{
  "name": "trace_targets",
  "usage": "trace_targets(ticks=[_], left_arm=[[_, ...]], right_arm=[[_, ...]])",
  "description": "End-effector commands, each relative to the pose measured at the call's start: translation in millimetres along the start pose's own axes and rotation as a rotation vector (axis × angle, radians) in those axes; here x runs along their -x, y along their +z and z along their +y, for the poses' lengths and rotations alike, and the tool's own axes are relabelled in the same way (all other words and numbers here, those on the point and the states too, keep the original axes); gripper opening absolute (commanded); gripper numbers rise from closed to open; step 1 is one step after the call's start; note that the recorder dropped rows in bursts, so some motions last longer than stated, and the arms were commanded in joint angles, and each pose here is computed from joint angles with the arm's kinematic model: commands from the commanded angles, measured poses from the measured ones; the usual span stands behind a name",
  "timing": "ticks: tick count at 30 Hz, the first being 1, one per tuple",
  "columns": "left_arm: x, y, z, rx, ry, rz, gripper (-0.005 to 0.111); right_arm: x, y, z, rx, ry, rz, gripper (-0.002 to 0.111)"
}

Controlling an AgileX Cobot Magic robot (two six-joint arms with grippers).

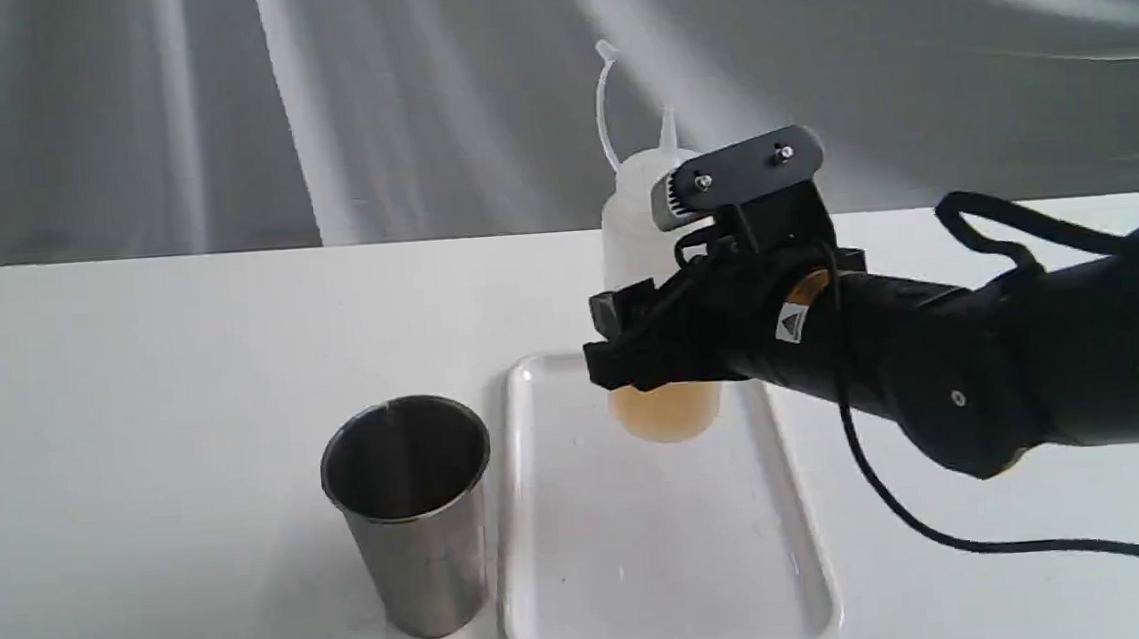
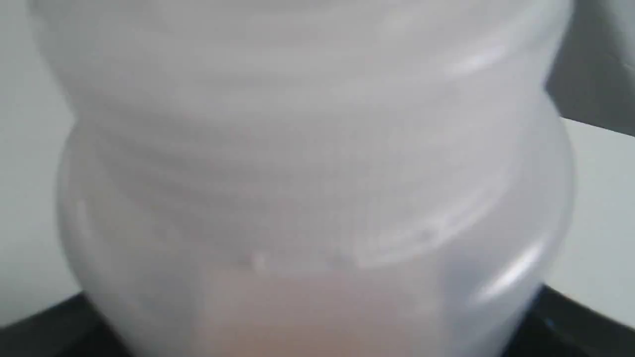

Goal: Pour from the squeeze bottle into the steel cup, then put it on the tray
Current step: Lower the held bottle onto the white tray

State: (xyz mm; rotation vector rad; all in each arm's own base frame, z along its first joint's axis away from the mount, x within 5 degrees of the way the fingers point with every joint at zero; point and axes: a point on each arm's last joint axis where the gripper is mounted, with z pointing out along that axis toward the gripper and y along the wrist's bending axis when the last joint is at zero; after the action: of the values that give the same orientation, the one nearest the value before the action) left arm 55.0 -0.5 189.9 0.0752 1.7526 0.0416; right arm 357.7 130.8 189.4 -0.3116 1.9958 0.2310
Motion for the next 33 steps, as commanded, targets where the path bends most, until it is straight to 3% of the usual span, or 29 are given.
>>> trace_targets(ticks=[1, 16, 33], left_arm=[[-0.7, 0.2, 0.0, 0.001, -0.002, -0.005, 0.0], [-0.7, 0.2, 0.0, 0.001, -0.006, -0.005, 0.0], [-0.7, 0.2, 0.0, 0.001, -0.002, -0.005, 0.0]], right_arm=[[1.9, 2.2, -2.7, -0.012, 0.008, -0.053, 0.02], [-38.2, 6.8, 11.6, 0.006, 0.007, -0.04, 0.02], [-53.3, 15.5, 12.1, 0.005, 0.004, -0.002, 0.02]])
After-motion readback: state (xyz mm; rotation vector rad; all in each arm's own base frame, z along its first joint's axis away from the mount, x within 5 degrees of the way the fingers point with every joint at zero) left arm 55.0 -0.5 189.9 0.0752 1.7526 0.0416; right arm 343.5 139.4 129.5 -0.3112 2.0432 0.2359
